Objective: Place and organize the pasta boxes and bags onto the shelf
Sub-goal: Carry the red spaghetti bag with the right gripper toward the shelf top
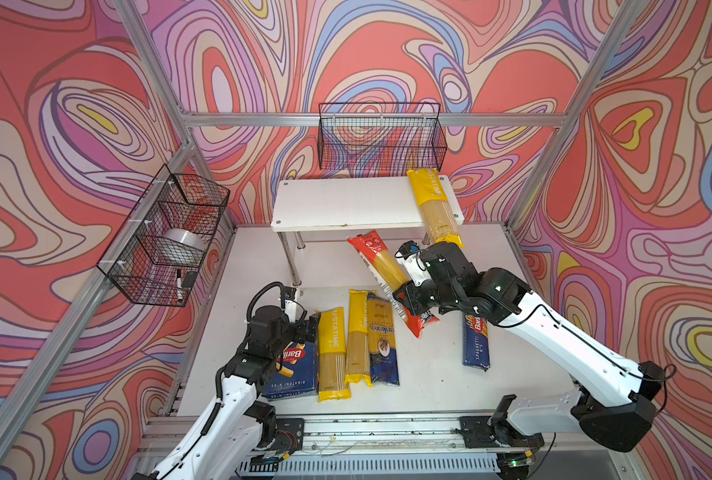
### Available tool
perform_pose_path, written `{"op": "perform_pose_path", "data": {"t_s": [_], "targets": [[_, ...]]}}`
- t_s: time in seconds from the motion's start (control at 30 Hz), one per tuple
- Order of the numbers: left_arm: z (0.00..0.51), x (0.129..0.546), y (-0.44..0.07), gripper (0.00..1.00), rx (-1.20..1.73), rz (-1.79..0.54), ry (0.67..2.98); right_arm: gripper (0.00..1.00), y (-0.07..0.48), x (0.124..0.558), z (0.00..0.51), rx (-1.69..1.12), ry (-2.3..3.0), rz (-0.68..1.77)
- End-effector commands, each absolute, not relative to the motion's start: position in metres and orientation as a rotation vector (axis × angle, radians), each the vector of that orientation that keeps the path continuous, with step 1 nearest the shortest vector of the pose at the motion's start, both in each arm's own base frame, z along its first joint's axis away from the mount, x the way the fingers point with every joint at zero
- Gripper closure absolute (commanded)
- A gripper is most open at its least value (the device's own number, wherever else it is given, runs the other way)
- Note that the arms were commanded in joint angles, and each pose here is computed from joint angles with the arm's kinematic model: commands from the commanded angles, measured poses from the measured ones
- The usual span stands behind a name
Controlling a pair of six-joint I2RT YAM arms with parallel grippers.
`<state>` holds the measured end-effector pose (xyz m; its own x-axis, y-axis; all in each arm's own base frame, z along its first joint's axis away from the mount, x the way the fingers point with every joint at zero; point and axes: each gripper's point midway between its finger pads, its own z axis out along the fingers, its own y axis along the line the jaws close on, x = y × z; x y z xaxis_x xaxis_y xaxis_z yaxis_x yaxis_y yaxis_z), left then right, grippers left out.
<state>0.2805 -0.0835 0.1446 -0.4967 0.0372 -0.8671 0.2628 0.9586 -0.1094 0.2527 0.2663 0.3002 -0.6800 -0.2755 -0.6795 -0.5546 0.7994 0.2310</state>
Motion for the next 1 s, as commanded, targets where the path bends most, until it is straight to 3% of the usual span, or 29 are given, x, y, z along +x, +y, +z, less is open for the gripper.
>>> {"op": "perform_pose_path", "data": {"t_s": [0.0,0.47,0.97], "targets": [[0.142,0.279,-0.083,0.00,0.215,-0.270,2.091,1.00,0.277,0.267,0.352,-0.572,2.163,0.612],[0.143,0.278,-0.082,0.00,0.215,-0.270,2.085,1.00,0.279,0.279,0.390,-0.539,2.119,0.592],[0.144,0.278,-0.084,0.00,0.219,-0.277,2.082,1.00,0.279,0.247,0.451,-0.652,1.957,0.748]]}}
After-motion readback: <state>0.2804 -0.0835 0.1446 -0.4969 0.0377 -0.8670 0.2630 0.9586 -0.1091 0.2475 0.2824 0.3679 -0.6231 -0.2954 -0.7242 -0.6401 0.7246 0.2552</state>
